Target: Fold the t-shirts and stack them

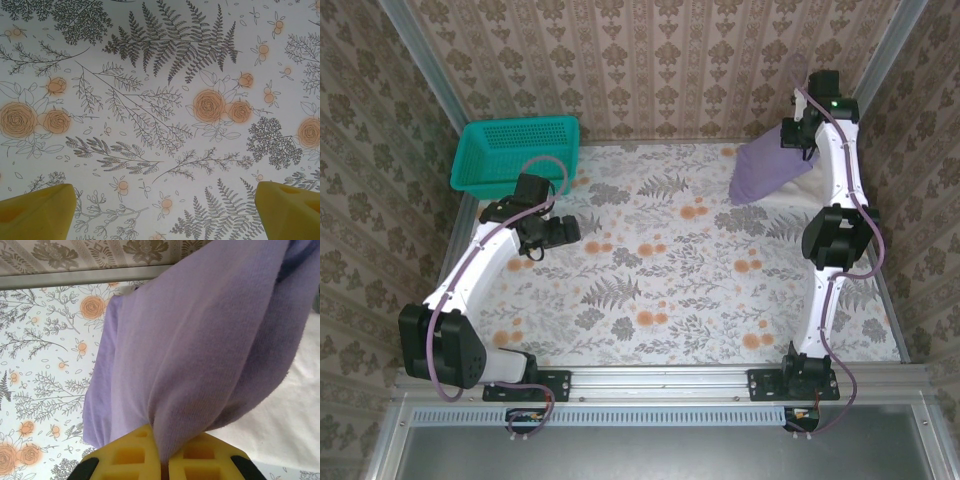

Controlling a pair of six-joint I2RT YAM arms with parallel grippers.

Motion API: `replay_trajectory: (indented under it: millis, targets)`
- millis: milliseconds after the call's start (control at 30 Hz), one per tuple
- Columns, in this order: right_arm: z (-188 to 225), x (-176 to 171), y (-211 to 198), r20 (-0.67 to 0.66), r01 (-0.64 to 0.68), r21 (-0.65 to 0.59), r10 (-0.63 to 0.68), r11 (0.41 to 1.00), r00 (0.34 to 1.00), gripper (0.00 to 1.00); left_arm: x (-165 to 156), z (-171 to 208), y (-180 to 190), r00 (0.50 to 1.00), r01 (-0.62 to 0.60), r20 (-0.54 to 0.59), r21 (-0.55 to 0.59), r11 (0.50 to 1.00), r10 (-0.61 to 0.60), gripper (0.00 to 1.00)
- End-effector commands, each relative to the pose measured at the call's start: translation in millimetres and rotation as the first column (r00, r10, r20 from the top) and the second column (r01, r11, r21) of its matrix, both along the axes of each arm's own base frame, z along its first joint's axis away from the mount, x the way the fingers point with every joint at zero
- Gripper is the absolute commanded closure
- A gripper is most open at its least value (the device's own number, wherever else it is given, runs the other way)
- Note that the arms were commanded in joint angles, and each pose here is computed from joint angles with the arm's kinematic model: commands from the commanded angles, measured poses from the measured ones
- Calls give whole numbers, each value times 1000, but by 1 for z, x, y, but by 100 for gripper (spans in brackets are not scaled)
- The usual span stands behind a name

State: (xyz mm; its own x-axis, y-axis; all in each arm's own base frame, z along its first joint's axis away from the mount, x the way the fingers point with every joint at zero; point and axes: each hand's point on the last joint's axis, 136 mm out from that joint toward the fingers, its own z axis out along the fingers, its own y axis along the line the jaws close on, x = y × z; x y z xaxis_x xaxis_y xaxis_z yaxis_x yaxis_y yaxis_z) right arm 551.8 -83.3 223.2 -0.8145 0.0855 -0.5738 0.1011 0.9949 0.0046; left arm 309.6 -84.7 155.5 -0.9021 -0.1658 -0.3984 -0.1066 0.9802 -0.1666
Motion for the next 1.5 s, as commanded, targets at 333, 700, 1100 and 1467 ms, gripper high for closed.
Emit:
replay_trajectory:
  millis: [333,700,1100,1467]
  targets:
    - [22,-6,-62,62,116,7,-116,993,991,100,-9,-8,12,997,-40,-59,34,999,42,6]
    - [-57,4,-108,-53,217,40,-215,975,975,91,-4,-15,18,993,-58,-103,68,996,65,6]
    - [-60,-44,-202,-71,602,-111,-611,790,788,1,-4,5,15,994,-51,-95,91,995,60,0]
    - [-2,-53,-143,-9,566,-50,-567,823,824,0,-27,31,14,1000,7,-30,153,988,-3,0]
